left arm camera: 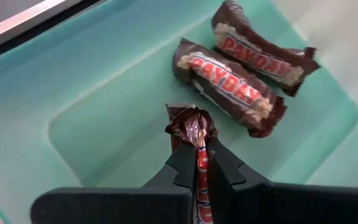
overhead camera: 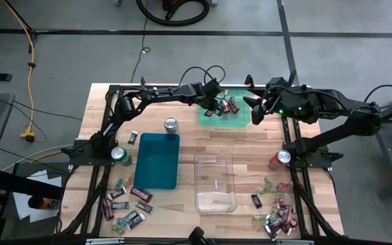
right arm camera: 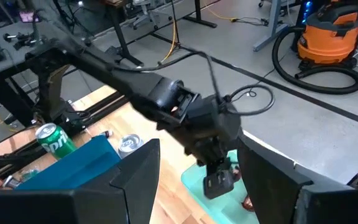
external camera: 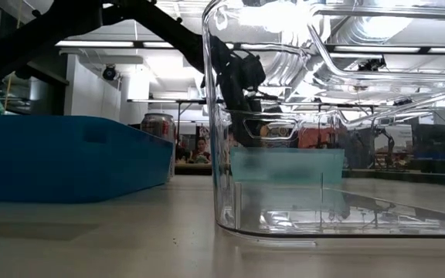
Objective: Sort candy
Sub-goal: Put the chocolate peanut bar into the green bin
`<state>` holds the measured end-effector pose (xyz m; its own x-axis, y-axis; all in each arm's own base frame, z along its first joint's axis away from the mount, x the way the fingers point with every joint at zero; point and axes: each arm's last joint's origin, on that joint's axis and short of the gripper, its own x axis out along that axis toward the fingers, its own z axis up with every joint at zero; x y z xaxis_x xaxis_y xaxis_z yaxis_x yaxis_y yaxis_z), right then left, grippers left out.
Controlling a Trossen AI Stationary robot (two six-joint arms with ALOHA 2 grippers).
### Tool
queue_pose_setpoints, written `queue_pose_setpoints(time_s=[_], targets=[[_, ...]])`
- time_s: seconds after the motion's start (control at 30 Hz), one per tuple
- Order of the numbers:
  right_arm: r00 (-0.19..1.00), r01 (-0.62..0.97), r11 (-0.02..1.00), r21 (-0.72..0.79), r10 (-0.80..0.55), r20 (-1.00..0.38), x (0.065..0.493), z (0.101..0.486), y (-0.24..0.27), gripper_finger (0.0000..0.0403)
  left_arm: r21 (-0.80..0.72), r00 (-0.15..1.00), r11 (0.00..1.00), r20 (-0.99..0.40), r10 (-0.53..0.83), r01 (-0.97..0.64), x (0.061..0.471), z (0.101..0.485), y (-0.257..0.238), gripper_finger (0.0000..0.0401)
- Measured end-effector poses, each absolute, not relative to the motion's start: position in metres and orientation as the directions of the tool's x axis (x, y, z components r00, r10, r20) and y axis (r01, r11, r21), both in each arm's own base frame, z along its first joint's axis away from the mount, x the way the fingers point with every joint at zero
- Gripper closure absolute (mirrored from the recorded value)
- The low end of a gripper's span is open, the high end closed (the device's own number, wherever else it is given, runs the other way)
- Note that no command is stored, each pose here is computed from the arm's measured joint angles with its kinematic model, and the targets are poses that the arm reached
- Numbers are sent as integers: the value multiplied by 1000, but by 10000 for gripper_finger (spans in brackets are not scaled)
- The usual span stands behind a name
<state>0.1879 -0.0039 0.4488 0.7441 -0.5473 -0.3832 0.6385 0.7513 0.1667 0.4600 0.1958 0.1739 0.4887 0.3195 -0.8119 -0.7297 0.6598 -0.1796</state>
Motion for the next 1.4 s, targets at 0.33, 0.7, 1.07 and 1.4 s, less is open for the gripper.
queue_pose_setpoints(time_s=[0.33,0.7,1.07,1.4], targets=[[743,640,751,165,-549,-382,188,449,-4,194,-157,492,704,-817,301,-693,463,174,186,354],[727,644,754,130,-549,-413,186,445,-4,194,-172,514,718,-807,290,-674,462,185,182,221],[720,645,754,119,-550,-423,185,444,-4,194,-145,614,788,-715,335,-599,430,274,184,173],[714,648,750,132,-538,-448,184,442,-4,194,-103,741,862,-568,358,-496,386,367,121,185]])
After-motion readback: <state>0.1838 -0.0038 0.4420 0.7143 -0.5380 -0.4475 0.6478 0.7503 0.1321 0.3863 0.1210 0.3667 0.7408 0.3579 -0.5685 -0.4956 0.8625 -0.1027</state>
